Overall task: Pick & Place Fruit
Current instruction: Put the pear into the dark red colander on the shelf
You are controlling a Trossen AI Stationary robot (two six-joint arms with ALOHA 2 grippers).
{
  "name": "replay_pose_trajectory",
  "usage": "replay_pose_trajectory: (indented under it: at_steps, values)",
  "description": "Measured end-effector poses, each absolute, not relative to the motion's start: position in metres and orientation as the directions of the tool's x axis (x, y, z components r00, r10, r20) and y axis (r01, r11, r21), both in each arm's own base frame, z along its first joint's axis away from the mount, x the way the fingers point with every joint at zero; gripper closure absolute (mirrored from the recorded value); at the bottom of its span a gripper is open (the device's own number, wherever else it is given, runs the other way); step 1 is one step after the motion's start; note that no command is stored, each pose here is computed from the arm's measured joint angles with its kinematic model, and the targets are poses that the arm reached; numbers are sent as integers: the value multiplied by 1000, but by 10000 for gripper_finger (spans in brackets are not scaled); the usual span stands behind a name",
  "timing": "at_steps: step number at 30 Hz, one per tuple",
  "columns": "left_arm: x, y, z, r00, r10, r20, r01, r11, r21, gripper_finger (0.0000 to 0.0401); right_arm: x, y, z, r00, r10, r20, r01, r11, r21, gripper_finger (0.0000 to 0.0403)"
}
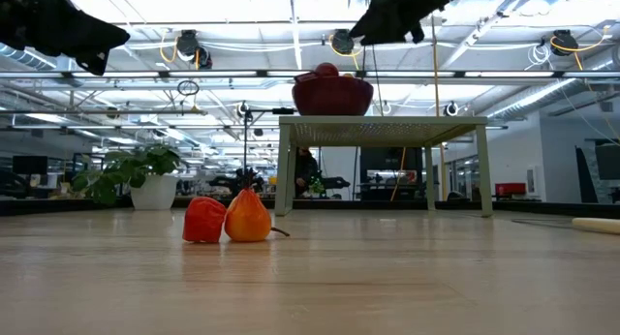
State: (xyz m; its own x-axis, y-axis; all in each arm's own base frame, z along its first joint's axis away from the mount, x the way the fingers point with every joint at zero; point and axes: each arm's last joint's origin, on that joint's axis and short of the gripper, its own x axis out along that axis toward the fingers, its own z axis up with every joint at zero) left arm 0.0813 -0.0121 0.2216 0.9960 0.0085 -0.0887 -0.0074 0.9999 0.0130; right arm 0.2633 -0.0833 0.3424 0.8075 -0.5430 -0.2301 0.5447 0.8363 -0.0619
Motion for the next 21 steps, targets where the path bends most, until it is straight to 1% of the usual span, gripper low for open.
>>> replay_pose_trajectory:
  at_steps: [3,6,10,16,18,21]
  values:
    - [81,-12,222,996,8,-89,-7,1000,13,368,261,-73,346,801,-557,-220,553,829,-85,211]
    - [81,-12,222,996,8,-89,-7,1000,13,368,259,-62,351,810,-551,-202,540,834,-112,241]
    - [81,-12,222,996,8,-89,-7,1000,13,368,253,-52,355,830,-520,-201,512,854,-98,299]
    - [81,-12,222,996,8,-88,-7,1000,13,368,241,-40,357,840,-483,-249,484,873,-61,388]
    - [81,-12,222,996,8,-89,-7,1000,13,368,237,-36,357,842,-470,-266,474,879,-53,398]
    - [81,-12,222,996,8,-89,-7,1000,13,368,231,-31,359,849,-453,-273,466,885,-19,393]
